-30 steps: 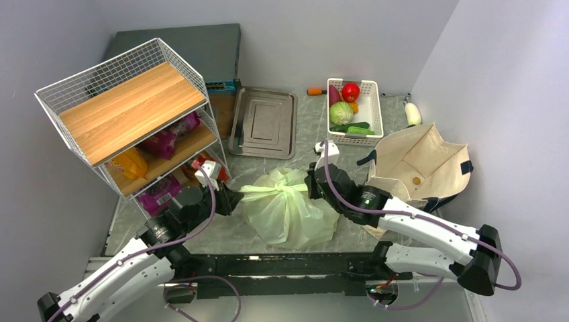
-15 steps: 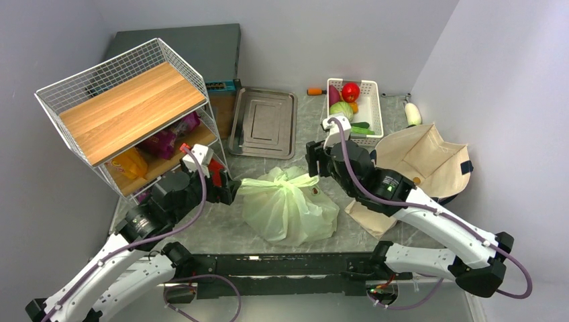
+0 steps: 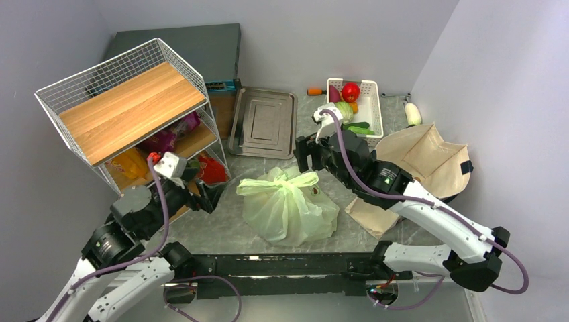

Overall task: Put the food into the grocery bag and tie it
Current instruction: Tie the grocery bag at the center of the board, then pick up the snack from the shelf.

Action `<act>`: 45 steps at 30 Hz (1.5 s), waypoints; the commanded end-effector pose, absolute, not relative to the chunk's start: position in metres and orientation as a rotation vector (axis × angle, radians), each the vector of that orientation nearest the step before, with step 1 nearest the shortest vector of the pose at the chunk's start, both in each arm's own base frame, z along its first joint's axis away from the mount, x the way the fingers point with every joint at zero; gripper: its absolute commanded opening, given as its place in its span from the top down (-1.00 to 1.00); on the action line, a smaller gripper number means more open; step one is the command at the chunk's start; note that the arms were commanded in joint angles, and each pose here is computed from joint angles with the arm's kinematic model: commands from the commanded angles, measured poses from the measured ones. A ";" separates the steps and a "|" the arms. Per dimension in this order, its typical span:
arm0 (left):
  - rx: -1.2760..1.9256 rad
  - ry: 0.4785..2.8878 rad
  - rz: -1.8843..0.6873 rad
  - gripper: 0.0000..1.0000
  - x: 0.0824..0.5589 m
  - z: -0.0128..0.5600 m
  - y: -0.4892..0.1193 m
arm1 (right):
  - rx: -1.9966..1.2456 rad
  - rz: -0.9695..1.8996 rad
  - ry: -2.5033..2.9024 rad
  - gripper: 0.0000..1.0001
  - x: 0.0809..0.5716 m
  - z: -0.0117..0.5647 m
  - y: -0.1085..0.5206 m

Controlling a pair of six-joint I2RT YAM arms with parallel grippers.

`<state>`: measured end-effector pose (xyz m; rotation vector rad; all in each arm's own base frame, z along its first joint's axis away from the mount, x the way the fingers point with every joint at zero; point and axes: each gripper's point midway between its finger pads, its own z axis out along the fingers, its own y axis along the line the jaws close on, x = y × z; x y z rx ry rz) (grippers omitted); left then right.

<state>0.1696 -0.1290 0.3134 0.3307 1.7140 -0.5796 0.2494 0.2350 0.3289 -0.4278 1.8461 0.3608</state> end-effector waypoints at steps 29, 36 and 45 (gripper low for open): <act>0.216 1.850 0.434 -0.75 0.241 0.319 -0.027 | -0.437 0.620 1.786 -0.62 0.225 0.331 0.256; 0.141 1.884 0.469 -0.65 0.251 0.312 -0.010 | -0.431 0.617 1.789 -0.62 0.221 0.328 0.248; 0.094 1.899 0.530 -0.78 0.264 0.303 0.001 | -0.413 0.604 1.796 -0.63 0.216 0.325 0.236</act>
